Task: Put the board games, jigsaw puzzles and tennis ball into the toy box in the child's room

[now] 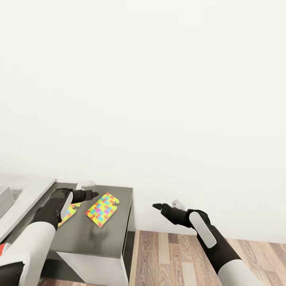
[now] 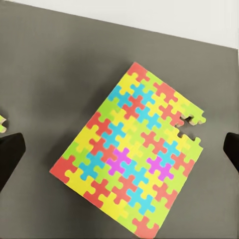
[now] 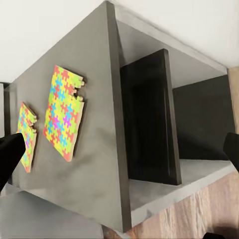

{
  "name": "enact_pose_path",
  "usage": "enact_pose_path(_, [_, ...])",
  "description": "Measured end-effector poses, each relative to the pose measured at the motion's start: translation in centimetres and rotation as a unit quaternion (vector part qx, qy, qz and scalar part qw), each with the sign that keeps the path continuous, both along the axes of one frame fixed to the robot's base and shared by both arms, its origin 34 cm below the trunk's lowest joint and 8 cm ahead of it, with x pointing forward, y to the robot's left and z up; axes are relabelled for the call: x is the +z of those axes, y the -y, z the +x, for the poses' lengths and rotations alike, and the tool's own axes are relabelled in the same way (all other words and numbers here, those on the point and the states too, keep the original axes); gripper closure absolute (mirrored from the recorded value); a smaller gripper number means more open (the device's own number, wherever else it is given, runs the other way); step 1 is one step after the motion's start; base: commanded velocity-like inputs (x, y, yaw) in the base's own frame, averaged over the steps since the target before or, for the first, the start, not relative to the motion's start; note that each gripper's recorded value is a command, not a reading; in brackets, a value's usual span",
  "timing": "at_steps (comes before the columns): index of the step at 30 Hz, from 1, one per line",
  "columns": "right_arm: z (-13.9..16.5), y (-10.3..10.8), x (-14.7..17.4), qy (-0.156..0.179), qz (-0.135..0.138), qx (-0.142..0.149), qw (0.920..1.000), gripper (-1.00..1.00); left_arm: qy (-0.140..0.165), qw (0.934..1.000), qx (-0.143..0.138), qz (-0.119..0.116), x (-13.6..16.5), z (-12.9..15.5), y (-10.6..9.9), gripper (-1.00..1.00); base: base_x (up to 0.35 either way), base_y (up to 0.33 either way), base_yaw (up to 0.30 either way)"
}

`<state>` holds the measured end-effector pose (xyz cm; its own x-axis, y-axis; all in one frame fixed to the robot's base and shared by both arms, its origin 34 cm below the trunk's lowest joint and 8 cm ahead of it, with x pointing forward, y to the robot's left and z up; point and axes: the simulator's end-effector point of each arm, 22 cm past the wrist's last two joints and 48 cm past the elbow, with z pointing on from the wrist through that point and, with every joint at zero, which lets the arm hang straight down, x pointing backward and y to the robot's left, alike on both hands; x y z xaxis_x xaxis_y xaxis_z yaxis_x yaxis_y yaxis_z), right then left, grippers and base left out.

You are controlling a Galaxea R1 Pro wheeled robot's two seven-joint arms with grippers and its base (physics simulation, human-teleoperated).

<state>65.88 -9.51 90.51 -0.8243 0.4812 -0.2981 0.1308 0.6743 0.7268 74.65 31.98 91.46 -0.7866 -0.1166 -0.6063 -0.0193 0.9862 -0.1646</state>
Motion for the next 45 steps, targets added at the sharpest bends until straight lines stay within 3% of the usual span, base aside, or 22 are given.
enact_pose_path(45, [-0.06, -0.07, -0.19, -0.002, -0.001, 0.001, 1.0000, -1.00, 0.000, 1.0000, 0.000, 0.000, -0.13, 0.05, 0.07, -1.00, 0.030, 0.001, -0.001])
